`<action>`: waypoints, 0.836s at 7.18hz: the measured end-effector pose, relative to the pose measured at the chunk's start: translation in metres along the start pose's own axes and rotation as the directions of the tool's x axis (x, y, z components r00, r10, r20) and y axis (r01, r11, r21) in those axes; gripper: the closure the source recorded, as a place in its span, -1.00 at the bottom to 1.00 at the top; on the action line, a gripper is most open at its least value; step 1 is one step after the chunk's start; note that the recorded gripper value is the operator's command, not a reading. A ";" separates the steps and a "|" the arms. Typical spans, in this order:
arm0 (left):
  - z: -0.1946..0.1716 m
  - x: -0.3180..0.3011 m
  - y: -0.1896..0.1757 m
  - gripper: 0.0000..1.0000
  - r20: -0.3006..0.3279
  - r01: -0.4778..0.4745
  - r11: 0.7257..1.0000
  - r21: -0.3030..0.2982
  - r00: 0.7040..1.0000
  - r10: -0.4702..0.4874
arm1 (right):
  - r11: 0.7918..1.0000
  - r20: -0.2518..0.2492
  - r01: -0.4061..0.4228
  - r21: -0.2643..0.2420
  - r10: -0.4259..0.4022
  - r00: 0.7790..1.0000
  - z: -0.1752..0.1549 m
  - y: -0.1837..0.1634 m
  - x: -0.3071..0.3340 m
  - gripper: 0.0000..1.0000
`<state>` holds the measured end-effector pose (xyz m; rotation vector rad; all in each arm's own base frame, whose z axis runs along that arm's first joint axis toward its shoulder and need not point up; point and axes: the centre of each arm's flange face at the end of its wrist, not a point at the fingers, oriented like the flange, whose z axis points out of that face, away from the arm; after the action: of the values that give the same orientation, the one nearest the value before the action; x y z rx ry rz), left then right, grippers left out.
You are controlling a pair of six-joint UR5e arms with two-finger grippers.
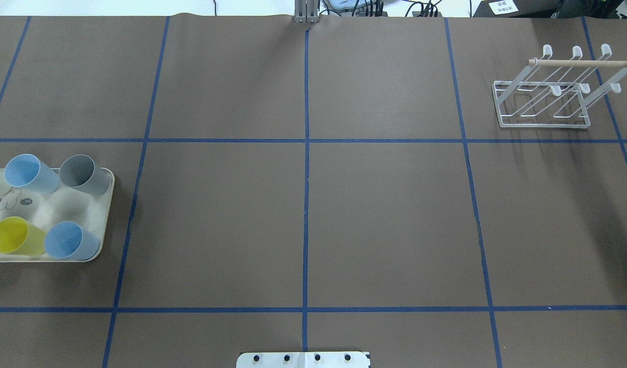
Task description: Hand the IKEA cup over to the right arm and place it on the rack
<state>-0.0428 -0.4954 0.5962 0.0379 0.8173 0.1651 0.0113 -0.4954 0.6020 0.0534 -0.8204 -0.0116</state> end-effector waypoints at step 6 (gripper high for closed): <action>-0.005 0.005 -0.001 -1.00 0.000 -0.010 1.000 0.012 1.000 0.010 | 1.000 0.007 -0.004 0.015 0.004 1.000 -0.008 0.004 0.002 -1.00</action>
<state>-0.0426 -0.4957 0.5893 0.0535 0.8187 0.1693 0.0181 -0.4913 0.5983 0.0656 -0.8277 -0.0024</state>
